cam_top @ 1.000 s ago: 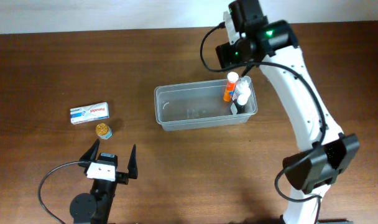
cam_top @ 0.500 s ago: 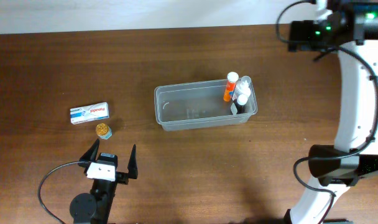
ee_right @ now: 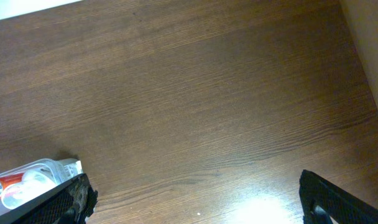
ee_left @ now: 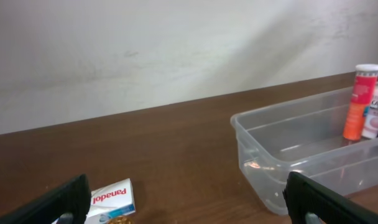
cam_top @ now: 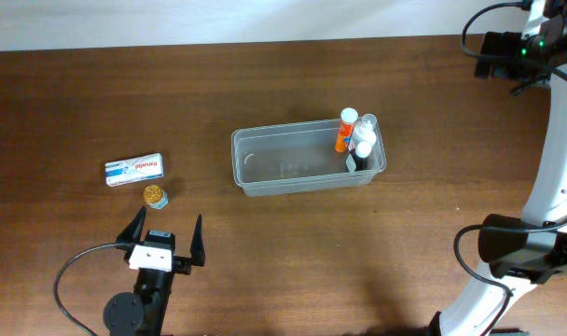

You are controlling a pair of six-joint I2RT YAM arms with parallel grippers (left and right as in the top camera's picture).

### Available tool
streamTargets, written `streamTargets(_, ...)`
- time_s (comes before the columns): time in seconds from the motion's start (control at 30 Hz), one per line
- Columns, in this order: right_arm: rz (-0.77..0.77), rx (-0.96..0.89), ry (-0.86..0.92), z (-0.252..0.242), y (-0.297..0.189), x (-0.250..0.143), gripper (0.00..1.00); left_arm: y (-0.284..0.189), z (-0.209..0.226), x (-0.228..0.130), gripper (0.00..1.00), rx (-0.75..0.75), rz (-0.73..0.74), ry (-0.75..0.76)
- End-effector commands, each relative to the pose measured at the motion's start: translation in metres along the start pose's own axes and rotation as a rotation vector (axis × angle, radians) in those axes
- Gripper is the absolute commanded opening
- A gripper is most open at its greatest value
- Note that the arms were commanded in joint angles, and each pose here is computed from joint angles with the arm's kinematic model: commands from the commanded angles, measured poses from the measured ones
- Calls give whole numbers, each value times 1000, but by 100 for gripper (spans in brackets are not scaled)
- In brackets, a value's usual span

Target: Pack container

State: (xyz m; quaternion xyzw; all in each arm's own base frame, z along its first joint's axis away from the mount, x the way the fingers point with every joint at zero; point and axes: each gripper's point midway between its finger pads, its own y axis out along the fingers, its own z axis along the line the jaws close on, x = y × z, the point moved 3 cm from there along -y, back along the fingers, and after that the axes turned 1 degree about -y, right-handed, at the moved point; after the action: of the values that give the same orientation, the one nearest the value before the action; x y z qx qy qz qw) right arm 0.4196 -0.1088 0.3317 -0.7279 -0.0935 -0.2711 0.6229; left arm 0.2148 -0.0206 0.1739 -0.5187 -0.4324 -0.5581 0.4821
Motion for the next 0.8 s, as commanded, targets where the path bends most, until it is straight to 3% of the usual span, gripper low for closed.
streamTargets(0.0,-16,-9,14,-3,-6,2,98,0,9,-4,100,60,13,20)
streamTargets(0.1,-16,-9,15,-3,-6,2,98,-1,13,4,100,89,-22,18)
streamTargets(0.23,-16,-9,15,-3,-6,2,98,-4,-20,21,100,-147,-85,0)
streamTargets(0.37,-16,-9,15,-3,-6,2,98,-9,-13,44,100,-104,-89,0)
streamTargets(0.57,-16,-9,15,-3,-6,2,98,-1,15,96,100,-6,103,-5)
streamTargets(0.77,-16,-9,15,-3,-6,2,98,38,40,90,100,13,428,-108)
